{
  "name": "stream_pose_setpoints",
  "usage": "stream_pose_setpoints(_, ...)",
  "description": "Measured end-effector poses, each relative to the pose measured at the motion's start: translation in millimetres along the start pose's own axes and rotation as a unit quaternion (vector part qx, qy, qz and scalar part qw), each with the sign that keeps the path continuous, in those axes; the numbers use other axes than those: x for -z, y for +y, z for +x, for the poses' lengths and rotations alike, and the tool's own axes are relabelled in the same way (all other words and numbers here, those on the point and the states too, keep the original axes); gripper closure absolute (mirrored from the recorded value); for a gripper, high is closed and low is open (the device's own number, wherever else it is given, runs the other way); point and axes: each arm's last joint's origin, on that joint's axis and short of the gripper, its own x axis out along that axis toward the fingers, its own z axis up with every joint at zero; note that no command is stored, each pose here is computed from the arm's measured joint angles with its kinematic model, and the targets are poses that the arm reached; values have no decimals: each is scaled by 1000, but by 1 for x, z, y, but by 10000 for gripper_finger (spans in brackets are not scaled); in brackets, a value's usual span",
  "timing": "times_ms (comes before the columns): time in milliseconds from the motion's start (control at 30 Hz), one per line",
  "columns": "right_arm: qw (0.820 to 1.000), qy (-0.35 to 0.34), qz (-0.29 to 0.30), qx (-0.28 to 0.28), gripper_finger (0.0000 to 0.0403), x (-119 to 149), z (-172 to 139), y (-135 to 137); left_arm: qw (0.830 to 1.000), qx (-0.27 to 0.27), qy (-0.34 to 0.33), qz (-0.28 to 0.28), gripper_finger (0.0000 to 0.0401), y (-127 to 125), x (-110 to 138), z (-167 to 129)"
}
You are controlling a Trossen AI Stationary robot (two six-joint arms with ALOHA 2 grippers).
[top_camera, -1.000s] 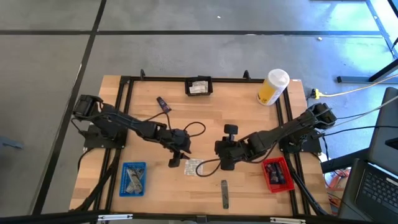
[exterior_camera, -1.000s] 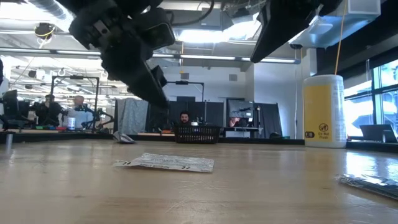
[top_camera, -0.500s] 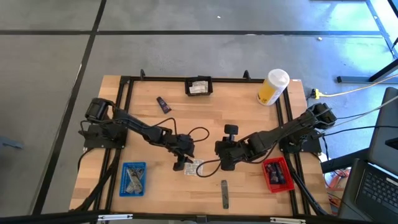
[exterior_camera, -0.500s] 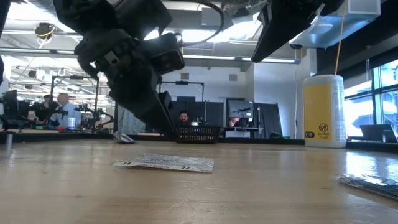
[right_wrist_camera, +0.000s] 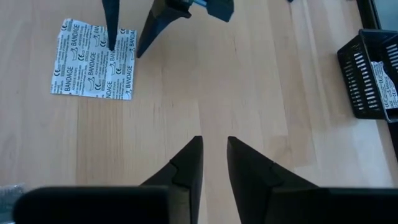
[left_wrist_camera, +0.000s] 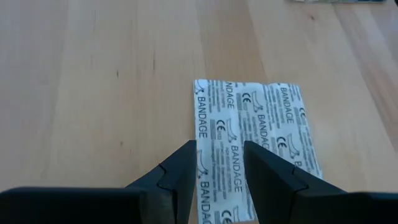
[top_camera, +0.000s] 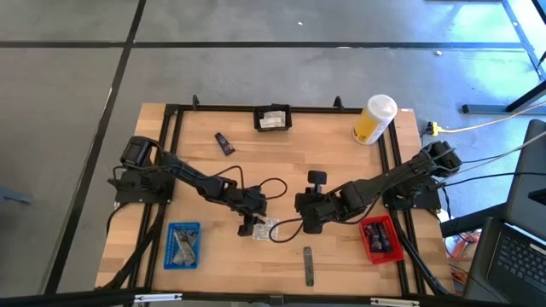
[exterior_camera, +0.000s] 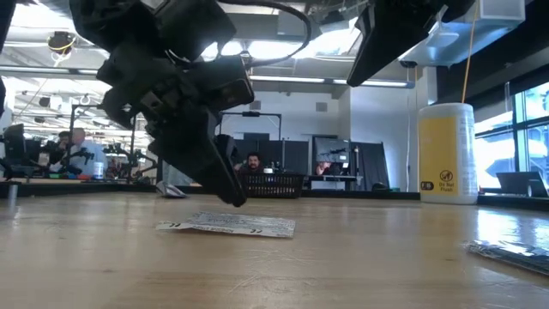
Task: Pick & Place Travel size toiletries
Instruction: Put the white bandage into the black bin
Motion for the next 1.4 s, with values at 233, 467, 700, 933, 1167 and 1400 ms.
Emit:
stream_pose_setpoints(233,1000,1,-1,0,325,0,0,0,1000,-4,12,-2,274,-3,4,3)
stream_pose_setpoints(467,1000,1,0,-1,333,0,0,0,1000,-21,16,-1,274,-1,5,3)
stream_pose_setpoints(700,1000,1,-1,-1,337,0,0,0,999,-27,24,5,274,-6,8,3)
stream_pose_setpoints(933,1000,5,-2,0,327,1,0,0,999,-38,31,11,319,-9,16,14)
stream_pose_setpoints(1167,1000,7,-4,1,333,1,0,0,999,-34,17,10,395,-11,12,12)
stream_pose_setpoints(1400,1000,9,-5,1,348,2,0,-1,1000,-18,17,11,399,-13,11,9)
